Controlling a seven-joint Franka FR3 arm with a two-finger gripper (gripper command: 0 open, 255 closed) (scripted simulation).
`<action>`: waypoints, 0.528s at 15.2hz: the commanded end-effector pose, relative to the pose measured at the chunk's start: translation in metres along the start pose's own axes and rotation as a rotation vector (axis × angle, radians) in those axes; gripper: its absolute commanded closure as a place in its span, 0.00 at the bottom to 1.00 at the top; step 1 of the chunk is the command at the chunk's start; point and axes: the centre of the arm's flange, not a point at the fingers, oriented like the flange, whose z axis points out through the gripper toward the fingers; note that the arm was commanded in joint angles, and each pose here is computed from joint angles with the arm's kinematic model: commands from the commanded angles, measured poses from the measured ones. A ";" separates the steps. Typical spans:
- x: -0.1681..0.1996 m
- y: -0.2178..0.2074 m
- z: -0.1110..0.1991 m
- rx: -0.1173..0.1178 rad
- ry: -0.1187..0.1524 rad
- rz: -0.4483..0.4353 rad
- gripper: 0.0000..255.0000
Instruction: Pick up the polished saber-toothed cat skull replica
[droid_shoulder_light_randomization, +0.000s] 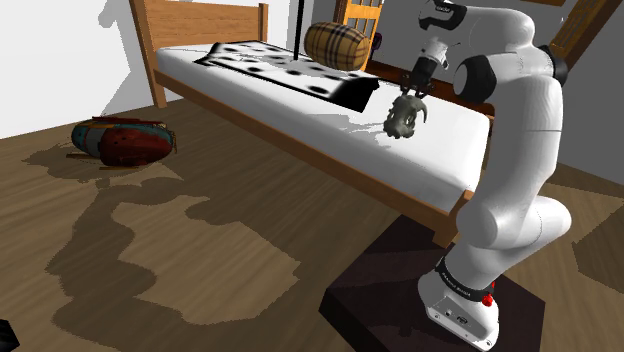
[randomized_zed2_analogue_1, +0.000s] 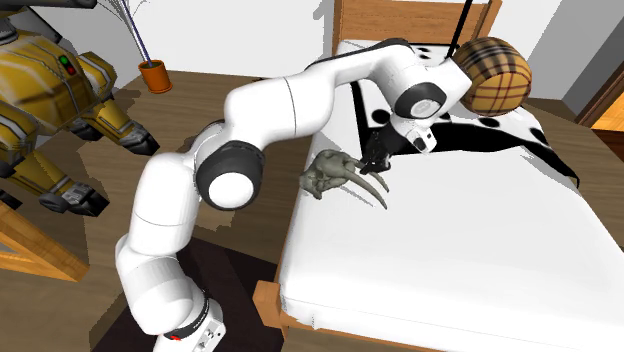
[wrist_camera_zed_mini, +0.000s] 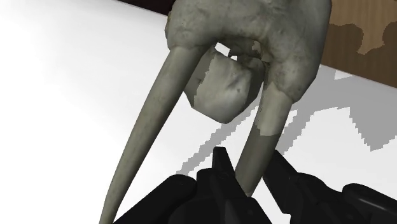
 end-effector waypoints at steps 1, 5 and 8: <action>-0.004 -0.001 -0.010 0.000 0.000 0.000 1.00; -0.014 -0.003 -0.029 0.000 0.000 0.000 1.00; -0.021 -0.005 -0.043 0.000 0.000 0.000 1.00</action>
